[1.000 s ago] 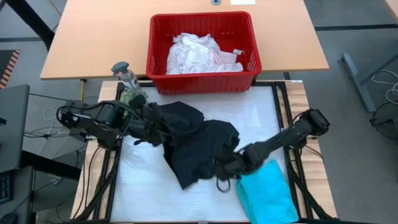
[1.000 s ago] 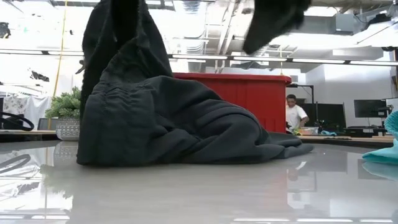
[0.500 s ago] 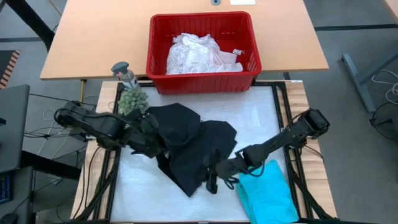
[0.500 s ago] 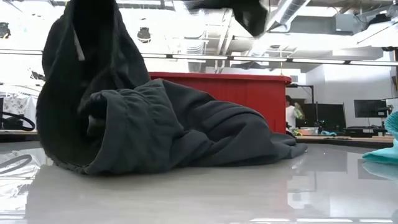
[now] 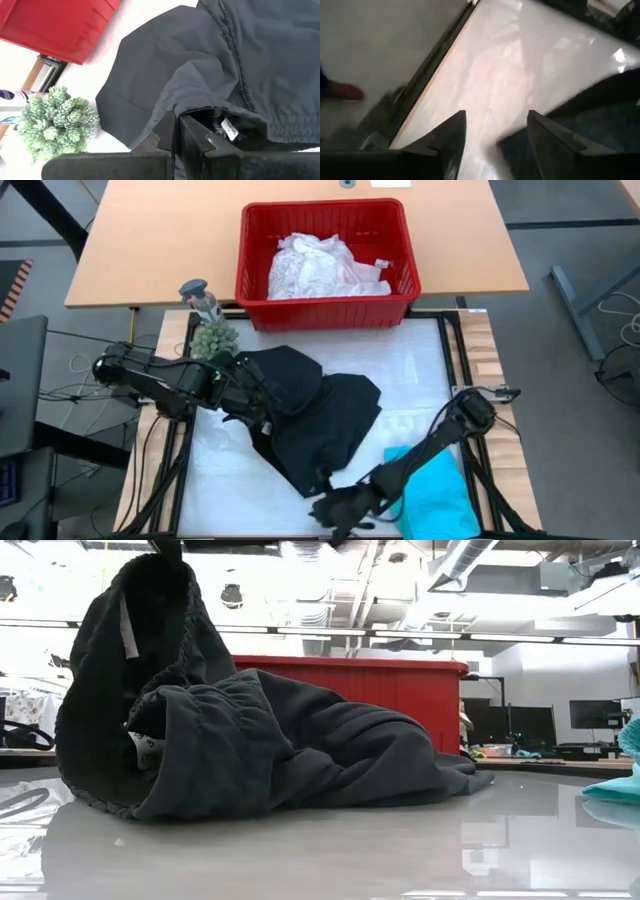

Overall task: Fold Laundry from Bin
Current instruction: Fold the black shorts

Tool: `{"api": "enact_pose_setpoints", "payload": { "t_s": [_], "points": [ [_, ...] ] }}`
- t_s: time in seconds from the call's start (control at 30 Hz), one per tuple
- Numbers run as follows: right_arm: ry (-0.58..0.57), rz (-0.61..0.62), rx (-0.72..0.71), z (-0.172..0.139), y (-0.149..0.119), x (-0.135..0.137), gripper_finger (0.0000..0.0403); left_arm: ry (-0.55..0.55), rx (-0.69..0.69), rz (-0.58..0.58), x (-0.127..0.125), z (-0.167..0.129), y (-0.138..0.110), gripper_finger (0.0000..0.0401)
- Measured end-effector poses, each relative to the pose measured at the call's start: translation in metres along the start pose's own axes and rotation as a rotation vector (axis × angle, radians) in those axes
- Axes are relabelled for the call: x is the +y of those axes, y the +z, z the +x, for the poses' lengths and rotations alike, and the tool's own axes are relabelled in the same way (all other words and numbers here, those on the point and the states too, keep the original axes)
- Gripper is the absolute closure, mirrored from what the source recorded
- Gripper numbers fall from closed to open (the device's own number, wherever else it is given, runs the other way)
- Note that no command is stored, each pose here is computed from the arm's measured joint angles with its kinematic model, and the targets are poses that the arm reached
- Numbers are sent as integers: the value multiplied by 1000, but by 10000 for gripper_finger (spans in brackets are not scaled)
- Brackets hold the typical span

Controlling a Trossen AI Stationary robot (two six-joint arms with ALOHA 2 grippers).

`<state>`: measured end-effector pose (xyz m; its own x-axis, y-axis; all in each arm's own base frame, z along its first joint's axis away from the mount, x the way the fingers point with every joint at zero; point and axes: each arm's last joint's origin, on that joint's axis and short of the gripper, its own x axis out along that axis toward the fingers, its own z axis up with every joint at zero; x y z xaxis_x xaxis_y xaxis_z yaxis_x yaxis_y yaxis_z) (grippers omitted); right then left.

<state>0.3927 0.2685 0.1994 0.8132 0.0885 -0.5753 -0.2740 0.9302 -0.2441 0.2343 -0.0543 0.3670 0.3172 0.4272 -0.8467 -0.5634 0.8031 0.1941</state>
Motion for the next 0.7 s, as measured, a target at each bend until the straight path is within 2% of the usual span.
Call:
{"api": "enact_pose_setpoints", "payload": {
  "t_s": [0.17, 0.3, 0.43, 0.7],
  "points": [
    [-41, -61, 138, 25, 10, 3, 141, 7, -4, 27, 1, 1, 1, 401],
    [-2, -88, 232, 36, 15, 5, 137, 13, -6, 44, 1, 1, 1, 401],
    [-46, -73, 331, 42, 10, 4, 137, 19, -3, 62, 2, 1, 1, 401],
    [-91, -24, 329, 31, 19, 12, 136, 26, 8, 78, 2, 3, -1, 401]
  ]
}}
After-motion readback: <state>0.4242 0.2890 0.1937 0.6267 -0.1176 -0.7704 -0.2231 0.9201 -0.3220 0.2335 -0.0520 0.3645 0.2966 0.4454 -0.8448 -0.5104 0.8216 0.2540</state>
